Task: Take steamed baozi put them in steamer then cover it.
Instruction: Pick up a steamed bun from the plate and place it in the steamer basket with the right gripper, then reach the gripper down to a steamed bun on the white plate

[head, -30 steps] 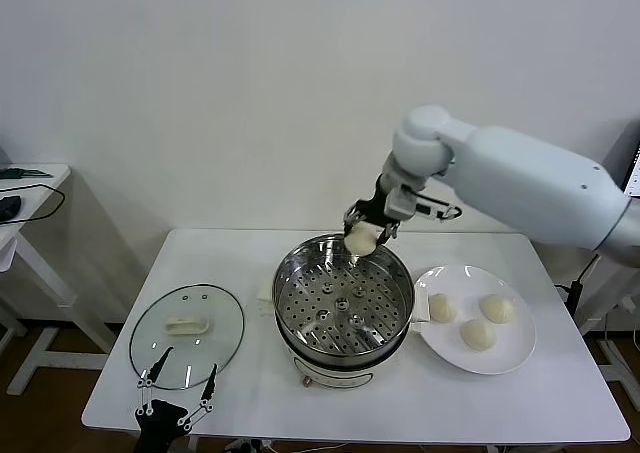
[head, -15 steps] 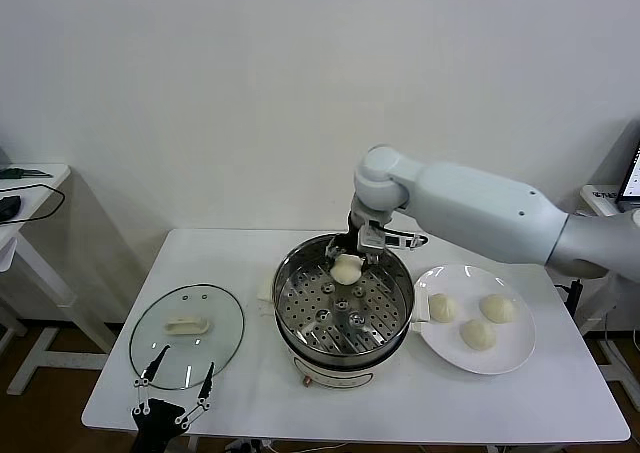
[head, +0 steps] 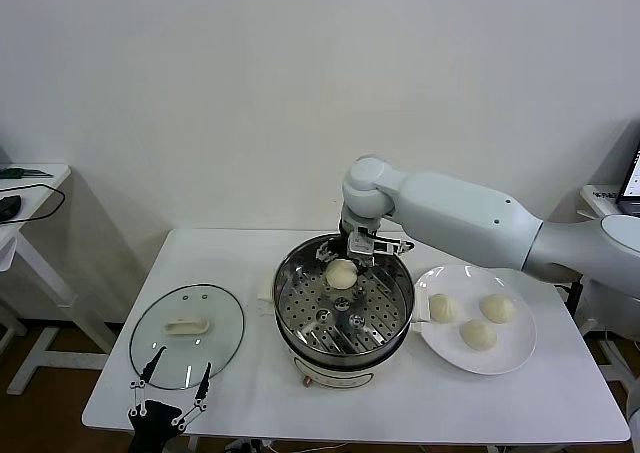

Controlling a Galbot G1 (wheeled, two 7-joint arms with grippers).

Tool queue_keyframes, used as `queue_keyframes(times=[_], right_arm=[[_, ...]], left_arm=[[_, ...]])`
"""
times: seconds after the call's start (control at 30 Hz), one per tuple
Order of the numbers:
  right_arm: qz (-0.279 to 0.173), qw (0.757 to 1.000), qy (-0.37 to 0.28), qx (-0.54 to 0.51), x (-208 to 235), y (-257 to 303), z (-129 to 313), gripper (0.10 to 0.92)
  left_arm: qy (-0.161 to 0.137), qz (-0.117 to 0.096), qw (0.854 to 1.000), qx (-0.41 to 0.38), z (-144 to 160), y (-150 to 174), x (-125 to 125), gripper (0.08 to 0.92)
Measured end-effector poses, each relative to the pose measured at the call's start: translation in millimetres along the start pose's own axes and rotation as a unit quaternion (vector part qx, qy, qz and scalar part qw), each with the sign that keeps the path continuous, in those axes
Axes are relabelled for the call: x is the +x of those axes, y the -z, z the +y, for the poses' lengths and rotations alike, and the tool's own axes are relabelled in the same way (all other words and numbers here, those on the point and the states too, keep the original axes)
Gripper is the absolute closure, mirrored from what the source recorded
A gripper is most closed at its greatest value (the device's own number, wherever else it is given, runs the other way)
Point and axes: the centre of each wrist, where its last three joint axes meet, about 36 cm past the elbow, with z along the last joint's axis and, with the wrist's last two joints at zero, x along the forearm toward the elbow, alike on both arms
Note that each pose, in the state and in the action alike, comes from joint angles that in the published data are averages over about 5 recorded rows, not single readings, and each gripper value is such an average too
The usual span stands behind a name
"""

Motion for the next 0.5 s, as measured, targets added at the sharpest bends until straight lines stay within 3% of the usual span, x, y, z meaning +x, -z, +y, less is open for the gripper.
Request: queue_keyframes(times=[0.23,0.5], right_arm=[[-0.007,0.988,-0.033,-0.152,46.7,-24.4,63.9,0.2],[-0.024,0.923,-0.04,-0.383,68.3,-49.8,165.8,0.2]], left_arm=[[-0.003,-0.004,1.0,-0.001,-1.9,3.1,-2.5,0.177],[-0.01,-0.007,1.0,-0.004,-3.6,4.5,-3.8,0.177]])
